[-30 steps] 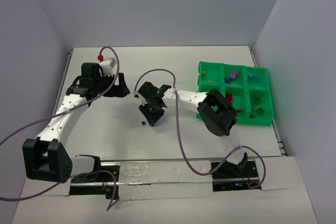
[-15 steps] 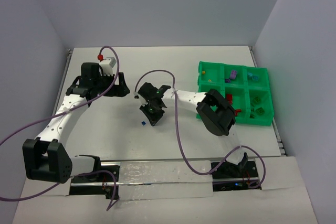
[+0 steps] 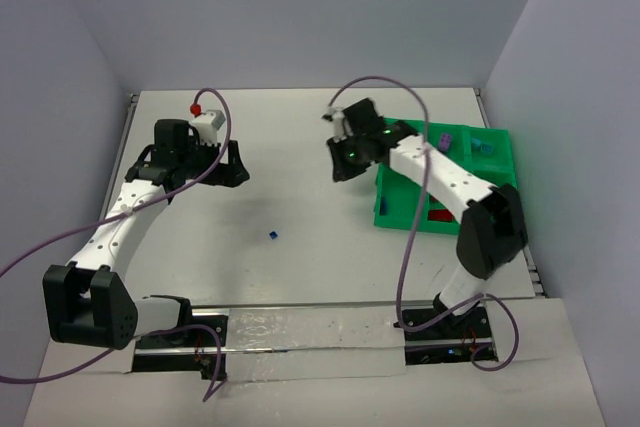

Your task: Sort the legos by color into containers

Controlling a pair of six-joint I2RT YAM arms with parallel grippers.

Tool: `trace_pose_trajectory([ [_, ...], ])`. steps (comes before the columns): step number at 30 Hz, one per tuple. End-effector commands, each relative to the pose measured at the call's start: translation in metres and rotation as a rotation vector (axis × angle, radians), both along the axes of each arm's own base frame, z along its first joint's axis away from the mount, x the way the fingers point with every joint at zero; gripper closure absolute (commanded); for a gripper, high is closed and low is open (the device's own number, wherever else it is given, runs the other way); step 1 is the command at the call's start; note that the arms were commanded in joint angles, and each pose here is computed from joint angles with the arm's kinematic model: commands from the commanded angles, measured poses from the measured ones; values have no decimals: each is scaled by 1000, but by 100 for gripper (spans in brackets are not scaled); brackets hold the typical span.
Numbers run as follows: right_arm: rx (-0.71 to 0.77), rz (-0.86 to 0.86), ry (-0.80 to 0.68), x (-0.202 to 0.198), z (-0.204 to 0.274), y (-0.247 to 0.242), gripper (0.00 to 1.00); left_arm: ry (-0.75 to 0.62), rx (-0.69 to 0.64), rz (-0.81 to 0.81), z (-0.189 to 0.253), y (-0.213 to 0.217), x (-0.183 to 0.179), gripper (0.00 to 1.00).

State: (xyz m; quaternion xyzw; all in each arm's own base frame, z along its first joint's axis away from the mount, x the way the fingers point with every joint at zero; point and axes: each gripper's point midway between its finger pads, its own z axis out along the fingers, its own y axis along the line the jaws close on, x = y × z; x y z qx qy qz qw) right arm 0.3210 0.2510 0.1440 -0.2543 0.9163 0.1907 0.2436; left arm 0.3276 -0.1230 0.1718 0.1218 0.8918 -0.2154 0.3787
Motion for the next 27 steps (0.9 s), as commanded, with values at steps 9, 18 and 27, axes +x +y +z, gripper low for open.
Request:
trace_pose_trajectory([
  [9,-176,-301,-78,17,1,-161,80,-66,18,-203,5,-32,-3,4],
  [18,-244,-348,-12,23,-27,-183,68,-58,38,-191,2,-29,-4,4],
  [27,-206,-332,-7,38,-23,-173,54,-54,47,-170,2,-26,-3,4],
])
